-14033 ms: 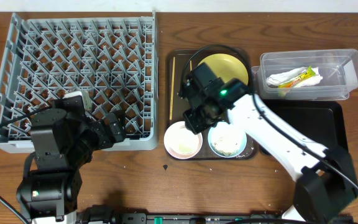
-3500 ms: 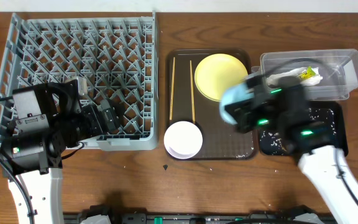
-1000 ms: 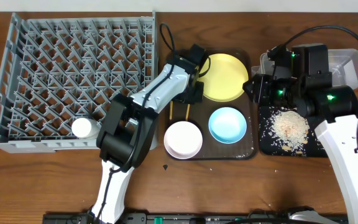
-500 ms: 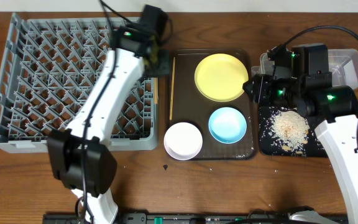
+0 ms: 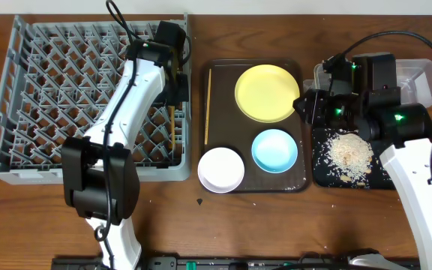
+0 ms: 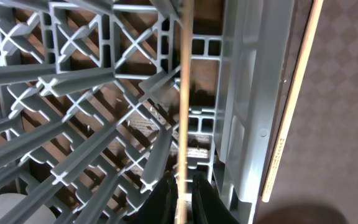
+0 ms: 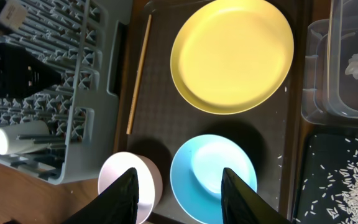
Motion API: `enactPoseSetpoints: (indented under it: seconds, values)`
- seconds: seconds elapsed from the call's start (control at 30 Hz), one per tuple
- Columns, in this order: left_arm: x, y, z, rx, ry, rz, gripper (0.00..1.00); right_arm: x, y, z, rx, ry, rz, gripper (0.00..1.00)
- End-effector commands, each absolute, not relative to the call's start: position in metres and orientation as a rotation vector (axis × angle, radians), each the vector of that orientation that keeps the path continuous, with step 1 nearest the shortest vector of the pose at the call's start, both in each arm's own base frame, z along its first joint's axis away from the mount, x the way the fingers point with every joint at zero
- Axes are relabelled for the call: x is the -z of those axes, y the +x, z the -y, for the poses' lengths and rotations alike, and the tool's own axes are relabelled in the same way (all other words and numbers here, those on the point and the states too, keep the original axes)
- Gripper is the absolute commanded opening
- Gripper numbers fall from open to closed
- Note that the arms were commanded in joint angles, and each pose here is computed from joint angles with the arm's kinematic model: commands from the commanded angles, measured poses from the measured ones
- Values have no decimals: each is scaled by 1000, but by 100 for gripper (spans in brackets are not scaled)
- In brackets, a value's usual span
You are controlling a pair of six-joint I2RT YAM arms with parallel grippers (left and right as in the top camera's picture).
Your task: Sort waste into correct bins and load items into the dishwasher
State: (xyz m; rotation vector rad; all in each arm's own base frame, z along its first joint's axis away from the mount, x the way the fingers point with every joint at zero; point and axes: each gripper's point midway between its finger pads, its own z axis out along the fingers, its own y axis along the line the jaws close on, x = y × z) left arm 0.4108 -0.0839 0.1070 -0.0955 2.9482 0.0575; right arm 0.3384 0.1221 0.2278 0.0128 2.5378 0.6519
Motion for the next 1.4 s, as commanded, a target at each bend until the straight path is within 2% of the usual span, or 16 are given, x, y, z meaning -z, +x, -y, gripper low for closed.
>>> enactPoseSetpoints:
  seconds: [0.0,0.17,0.23,0.3,0.4,0.57,0.83,1.1,1.27,1.37]
  values:
    - [-119,413,89,-8,-68,-2925,12,-230,339,-126,-664,-3,-2535,40]
    - [-147,413,130,222,14,-2861,17,-230,338,-126,-664,-3,-2537,41]
    - [-152,413,151,260,74,-2832,27,-230,338,-126,-663,-3,-2538,41]
    - [-149,413,177,275,161,-2804,43,-230,338,-126,-663,-3,-2539,41]
    - [-136,414,200,226,278,-2777,50,-230,338,-126,-663,-3,-2538,41]
    - [-92,431,193,-112,305,-2756,50,-230,338,-126,-664,-2,-2539,41]
    - [-28,441,182,-235,301,-2823,50,-230,338,-126,-664,-2,-2539,41]
    - [8,439,183,-244,313,-2874,49,-229,337,-126,-664,-1,-2542,41]
    - [21,429,196,-124,300,-2935,43,-228,336,-126,-663,0,-2547,41]
    - [22,419,217,62,319,-2983,40,-228,336,-126,-663,-1,-2547,41]
